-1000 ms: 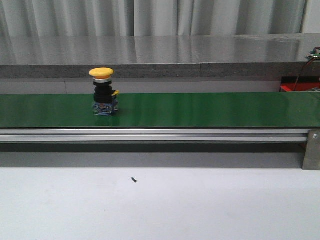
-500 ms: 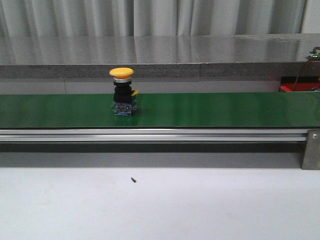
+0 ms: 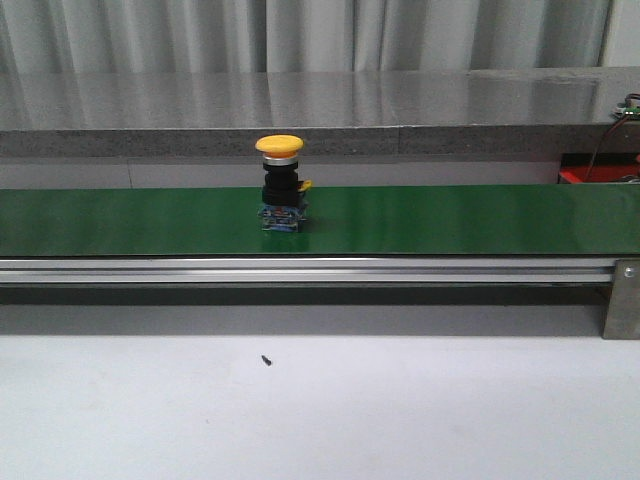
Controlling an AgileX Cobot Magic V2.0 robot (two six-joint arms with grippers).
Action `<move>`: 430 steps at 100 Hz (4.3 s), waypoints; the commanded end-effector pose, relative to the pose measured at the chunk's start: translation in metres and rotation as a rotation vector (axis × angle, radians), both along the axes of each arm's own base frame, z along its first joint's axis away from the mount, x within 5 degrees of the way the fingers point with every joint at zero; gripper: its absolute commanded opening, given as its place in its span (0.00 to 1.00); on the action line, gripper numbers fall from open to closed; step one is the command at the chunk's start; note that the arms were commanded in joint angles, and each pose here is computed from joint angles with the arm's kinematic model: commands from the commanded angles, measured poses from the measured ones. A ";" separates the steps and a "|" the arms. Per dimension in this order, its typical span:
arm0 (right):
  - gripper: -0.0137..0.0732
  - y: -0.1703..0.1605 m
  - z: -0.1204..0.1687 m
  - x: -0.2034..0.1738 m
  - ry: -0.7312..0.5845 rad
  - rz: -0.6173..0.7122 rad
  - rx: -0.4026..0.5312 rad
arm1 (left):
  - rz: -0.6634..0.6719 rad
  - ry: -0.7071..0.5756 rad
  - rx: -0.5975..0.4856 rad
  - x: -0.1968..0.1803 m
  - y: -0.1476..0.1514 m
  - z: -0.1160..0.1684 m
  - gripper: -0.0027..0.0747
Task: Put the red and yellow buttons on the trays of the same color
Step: 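Place the last yellow button on the belt behind the first, then grasp the first yellow button at the belt's far end with the right gripper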
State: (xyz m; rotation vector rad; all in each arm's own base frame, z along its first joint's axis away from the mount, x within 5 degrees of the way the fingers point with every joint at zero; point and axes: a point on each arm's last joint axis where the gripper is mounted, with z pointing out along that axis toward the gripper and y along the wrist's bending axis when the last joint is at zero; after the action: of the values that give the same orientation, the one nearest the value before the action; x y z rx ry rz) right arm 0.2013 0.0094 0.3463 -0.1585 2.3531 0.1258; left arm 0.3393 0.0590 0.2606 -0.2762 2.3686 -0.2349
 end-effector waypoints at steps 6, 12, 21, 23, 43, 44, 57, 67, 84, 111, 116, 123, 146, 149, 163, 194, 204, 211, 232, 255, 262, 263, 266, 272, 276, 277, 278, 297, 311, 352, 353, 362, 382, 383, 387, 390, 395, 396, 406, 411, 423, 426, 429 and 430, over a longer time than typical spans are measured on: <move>0.09 -0.001 0.016 0.000 -0.100 -0.011 -0.003 | 0.035 -0.075 -0.013 0.006 0.000 0.012 0.01; 0.09 -0.001 0.016 0.000 -0.100 -0.011 -0.003 | 0.035 -0.059 -0.020 0.008 0.000 0.007 0.01; 0.09 -0.001 0.016 0.000 -0.100 -0.011 -0.003 | 0.038 -0.037 -0.042 0.011 0.000 0.000 0.01; 0.09 -0.001 0.016 0.000 -0.100 -0.011 -0.003 | 0.038 -0.036 -0.046 0.011 -0.001 0.000 0.01; 0.09 -0.001 0.016 0.000 -0.100 -0.011 -0.003 | 0.019 -0.033 -0.042 0.011 -0.001 0.000 0.23; 0.09 -0.001 0.016 0.000 -0.100 -0.011 -0.003 | 0.016 -0.034 -0.042 0.011 -0.002 0.000 0.25; 0.09 -0.001 0.016 0.000 -0.100 -0.011 -0.003 | 0.008 -0.039 -0.067 0.011 -0.004 0.002 0.61; 0.09 -0.001 0.016 0.000 -0.100 -0.011 -0.003 | 0.006 -0.054 -0.079 0.008 -0.006 0.009 0.77; 0.09 -0.001 0.016 0.000 -0.100 -0.011 -0.003 | -0.021 -0.120 -0.053 -0.005 -0.009 0.034 0.79; 0.09 -0.001 0.016 0.000 -0.100 -0.011 -0.003 | -0.120 -0.329 -0.004 -0.038 -0.026 0.092 0.79; 0.09 -0.001 0.016 0.000 -0.100 -0.011 -0.003 | -0.147 -0.359 0.015 -0.044 -0.031 0.100 0.79; 0.09 -0.001 0.016 0.000 -0.100 -0.011 -0.003 | -0.186 -0.397 0.046 -0.054 -0.041 0.107 0.79; 0.09 -0.001 0.016 0.000 -0.100 -0.011 -0.003 | -0.203 -0.502 0.149 -0.093 -0.067 0.095 0.78; 0.09 -0.001 0.016 0.000 -0.100 -0.011 -0.003 | -0.199 -0.521 0.156 -0.100 -0.069 0.095 0.76; 0.09 -0.001 0.016 0.000 -0.100 -0.011 -0.003 | -0.204 -0.598 0.180 -0.128 -0.079 0.093 0.56; 0.09 -0.001 0.016 0.000 -0.100 -0.011 -0.003 | -0.262 -0.611 0.165 -0.174 -0.084 0.076 0.01; 0.09 -0.001 0.016 0.000 -0.100 -0.011 -0.003 | -0.261 -0.595 0.165 -0.182 -0.084 0.064 0.01; 0.09 -0.001 0.016 0.000 -0.100 -0.011 -0.002 | -0.260 -0.584 0.160 -0.185 -0.084 0.057 0.01; 0.09 0.001 0.017 0.001 -0.109 -0.012 0.027 | -0.258 -0.568 0.143 -0.186 -0.084 0.052 0.01; 0.47 0.002 0.016 0.001 -0.102 -0.009 0.045 | -0.258 -0.568 0.143 -0.186 -0.084 0.052 0.01; 0.73 0.002 0.017 0.001 -0.104 -0.009 0.044 | -0.258 -0.568 0.143 -0.186 -0.084 0.052 0.01; 0.75 0.002 0.017 0.001 -0.106 -0.009 0.043 | -0.258 -0.568 0.143 -0.186 -0.084 0.052 0.01; 0.85 0.002 0.017 0.001 -0.110 -0.008 0.041 | -0.258 -0.568 0.143 -0.186 -0.084 0.052 0.01; 0.92 0.002 0.017 0.002 -0.113 -0.006 0.039 | -0.258 -0.568 0.143 -0.186 -0.084 0.052 0.01; 0.90 0.002 0.017 0.005 -0.109 -0.007 0.039 | -0.258 -0.568 0.143 -0.186 -0.084 0.052 0.01; 0.90 0.002 0.017 0.005 -0.109 -0.007 0.039 | -0.258 -0.568 0.143 -0.186 -0.084 0.052 0.01; 0.89 0.002 0.017 0.006 -0.107 -0.006 0.039 | -0.258 -0.568 0.143 -0.186 -0.084 0.052 0.01; 0.84 0.002 0.008 0.036 -0.015 0.015 0.028 | -0.258 -0.568 0.143 -0.186 -0.084 0.052 0.01; 0.84 0.003 0.000 0.063 0.067 0.040 0.027 | -0.253 -0.569 0.132 -0.186 -0.084 0.053 0.01; 0.84 0.026 -0.026 0.121 0.173 0.131 0.027 | -0.251 -0.569 0.126 -0.186 -0.084 0.053 0.01; 0.84 0.026 -0.026 0.123 0.173 0.132 0.027 | -0.251 -0.569 0.126 -0.186 -0.084 0.053 0.01; 0.84 0.028 -0.033 0.133 0.181 0.132 0.027 | -0.251 -0.569 0.126 -0.186 -0.084 0.053 0.01; 0.84 0.028 -0.047 0.157 0.202 0.131 0.003 | -0.251 -0.569 0.126 -0.186 -0.084 0.053 0.01; 0.84 0.028 -0.048 0.158 0.205 0.131 0.003 | -0.251 -0.569 0.126 -0.186 -0.084 0.053 0.01; 0.84 0.028 -0.051 0.161 0.214 0.131 0.001 | -0.251 -0.569 0.126 -0.186 -0.084 0.053 0.01; 0.82 0.027 -0.054 0.163 0.221 0.132 -0.004 | -0.251 -0.569 0.126 -0.186 -0.084 0.053 0.01; 0.78 0.027 -0.059 0.164 0.244 0.135 -0.008 | -0.251 -0.569 0.126 -0.186 -0.084 0.053 0.01; 0.77 0.027 -0.059 0.164 0.248 0.135 -0.010 | -0.251 -0.569 0.126 -0.186 -0.084 0.053 0.01; 0.57 0.026 -0.065 0.162 0.301 0.146 -0.028 | -0.251 -0.569 0.126 -0.186 -0.084 0.053 0.01; 0.47 0.026 -0.066 0.160 0.326 0.152 -0.036 | -0.251 -0.569 0.126 -0.186 -0.084 0.053 0.01; 0.40 0.025 -0.060 0.155 0.347 0.154 -0.034 | -0.251 -0.569 0.126 -0.186 -0.084 0.053 0.01; 0.41 0.024 -0.057 0.154 0.346 0.156 -0.034 | -0.251 -0.569 0.126 -0.186 -0.084 0.053 0.01; 0.41 0.024 -0.054 0.153 0.345 0.158 -0.035 | -0.251 -0.569 0.126 -0.186 -0.084 0.053 0.01; 0.41 0.024 -0.052 0.152 0.341 0.159 -0.035 | -0.251 -0.569 0.126 -0.186 -0.084 0.053 0.01</move>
State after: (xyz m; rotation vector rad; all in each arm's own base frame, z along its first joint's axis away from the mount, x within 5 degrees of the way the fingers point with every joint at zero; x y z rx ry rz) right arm 0.3597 0.0360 0.2573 -0.3671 2.7806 0.2179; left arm 0.1522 -0.0266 0.3002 0.1770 1.9011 -0.2481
